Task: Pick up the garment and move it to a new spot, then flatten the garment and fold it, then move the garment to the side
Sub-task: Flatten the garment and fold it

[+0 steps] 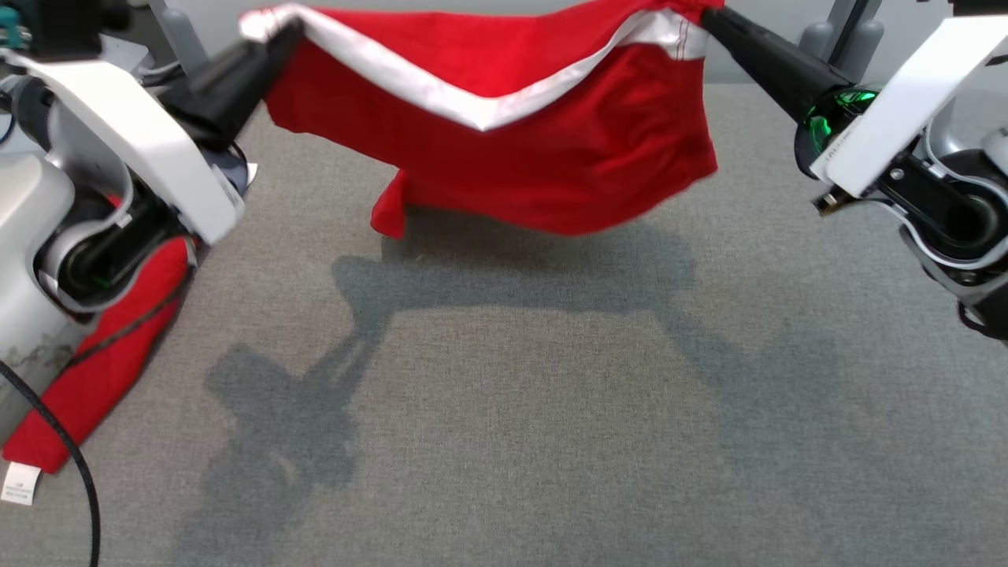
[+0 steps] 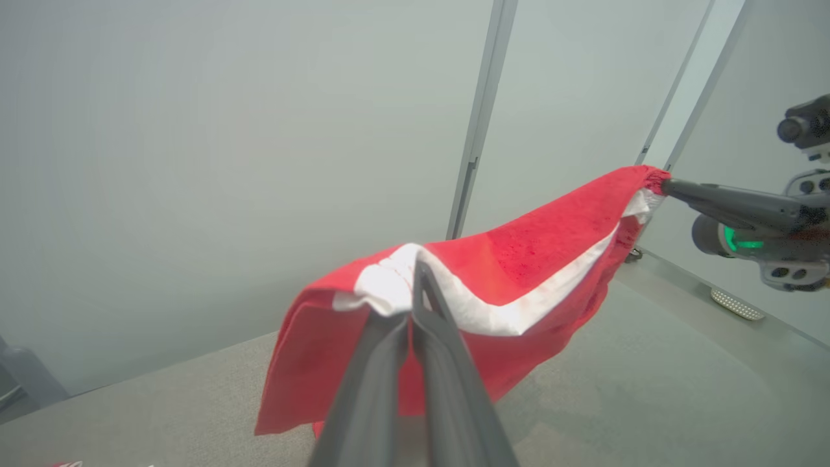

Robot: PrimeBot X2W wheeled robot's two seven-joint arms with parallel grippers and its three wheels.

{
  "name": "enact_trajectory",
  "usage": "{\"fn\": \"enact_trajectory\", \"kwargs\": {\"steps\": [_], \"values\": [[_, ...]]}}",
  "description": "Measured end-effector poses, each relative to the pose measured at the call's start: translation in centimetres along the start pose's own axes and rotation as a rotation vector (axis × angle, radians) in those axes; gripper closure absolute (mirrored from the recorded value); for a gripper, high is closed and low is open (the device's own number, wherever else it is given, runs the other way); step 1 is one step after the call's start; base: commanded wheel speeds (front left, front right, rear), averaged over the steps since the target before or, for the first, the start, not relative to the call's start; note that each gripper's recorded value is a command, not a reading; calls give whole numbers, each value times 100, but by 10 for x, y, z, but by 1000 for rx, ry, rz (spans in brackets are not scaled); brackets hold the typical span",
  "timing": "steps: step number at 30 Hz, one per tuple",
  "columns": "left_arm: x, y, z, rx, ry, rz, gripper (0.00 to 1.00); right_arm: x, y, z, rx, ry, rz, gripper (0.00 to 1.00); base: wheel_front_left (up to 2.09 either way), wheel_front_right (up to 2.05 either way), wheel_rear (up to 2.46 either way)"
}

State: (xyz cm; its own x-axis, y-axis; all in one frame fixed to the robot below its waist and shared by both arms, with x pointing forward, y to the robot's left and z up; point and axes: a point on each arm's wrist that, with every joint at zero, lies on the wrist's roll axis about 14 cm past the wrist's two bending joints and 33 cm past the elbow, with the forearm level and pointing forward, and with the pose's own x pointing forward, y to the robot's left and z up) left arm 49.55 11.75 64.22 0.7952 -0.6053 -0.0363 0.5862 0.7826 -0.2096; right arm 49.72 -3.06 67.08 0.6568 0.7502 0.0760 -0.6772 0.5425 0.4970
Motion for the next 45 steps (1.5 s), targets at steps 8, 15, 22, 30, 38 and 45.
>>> {"fn": "enact_trajectory", "kwargs": {"steps": [8,15,22,30,38,45], "values": [[-82,-23,-112,-185,559,-62,100,-64,-15,-62,91,417,-45,100,0,0,0],[-116,-35,-142,-341,802,-99,100,-106,-36,-113,242,648,-88,100,0,0,0],[-59,-7,-177,-497,802,-33,100,-37,-81,-128,308,548,-121,100,0,0,0],[96,90,24,-145,-263,119,100,98,-120,48,101,-279,-168,100,0,0,0],[100,76,5,-183,-228,82,100,87,-124,19,104,-132,-184,100,0,0,0],[72,99,-151,-353,44,195,100,32,-180,-126,315,249,-308,100,0,0,0]]}}
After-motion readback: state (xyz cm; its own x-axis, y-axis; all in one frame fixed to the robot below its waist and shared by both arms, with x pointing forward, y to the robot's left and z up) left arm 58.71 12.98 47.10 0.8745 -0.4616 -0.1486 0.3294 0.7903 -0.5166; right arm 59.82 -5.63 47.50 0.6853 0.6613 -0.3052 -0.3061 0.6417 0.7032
